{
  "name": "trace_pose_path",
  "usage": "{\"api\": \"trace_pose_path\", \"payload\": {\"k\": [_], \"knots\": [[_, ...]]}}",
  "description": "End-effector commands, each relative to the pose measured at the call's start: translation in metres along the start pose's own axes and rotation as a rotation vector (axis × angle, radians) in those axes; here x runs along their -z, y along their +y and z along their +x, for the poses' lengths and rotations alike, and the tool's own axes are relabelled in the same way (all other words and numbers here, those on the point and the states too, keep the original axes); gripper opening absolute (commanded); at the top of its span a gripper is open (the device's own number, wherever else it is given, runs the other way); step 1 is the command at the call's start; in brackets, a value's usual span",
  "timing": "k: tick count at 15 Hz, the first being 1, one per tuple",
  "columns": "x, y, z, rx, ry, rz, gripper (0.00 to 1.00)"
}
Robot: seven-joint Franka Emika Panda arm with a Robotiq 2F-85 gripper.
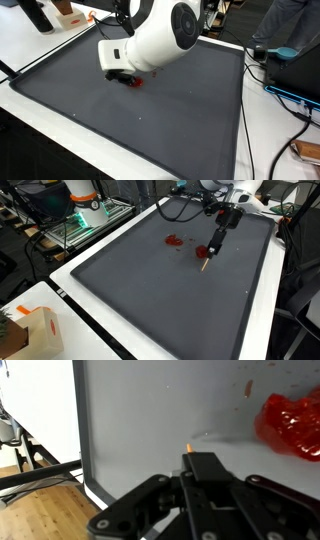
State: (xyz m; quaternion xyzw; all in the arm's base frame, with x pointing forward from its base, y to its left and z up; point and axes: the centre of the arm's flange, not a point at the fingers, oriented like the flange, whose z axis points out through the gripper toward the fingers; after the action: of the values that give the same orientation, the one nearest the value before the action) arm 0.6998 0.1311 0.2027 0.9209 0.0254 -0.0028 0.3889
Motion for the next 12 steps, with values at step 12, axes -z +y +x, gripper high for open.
{"api": "trace_pose_path", "payload": {"k": [12], "knots": [[0.008, 0.015, 0.003, 0.195, -0.014, 0.103, 0.03]]}}
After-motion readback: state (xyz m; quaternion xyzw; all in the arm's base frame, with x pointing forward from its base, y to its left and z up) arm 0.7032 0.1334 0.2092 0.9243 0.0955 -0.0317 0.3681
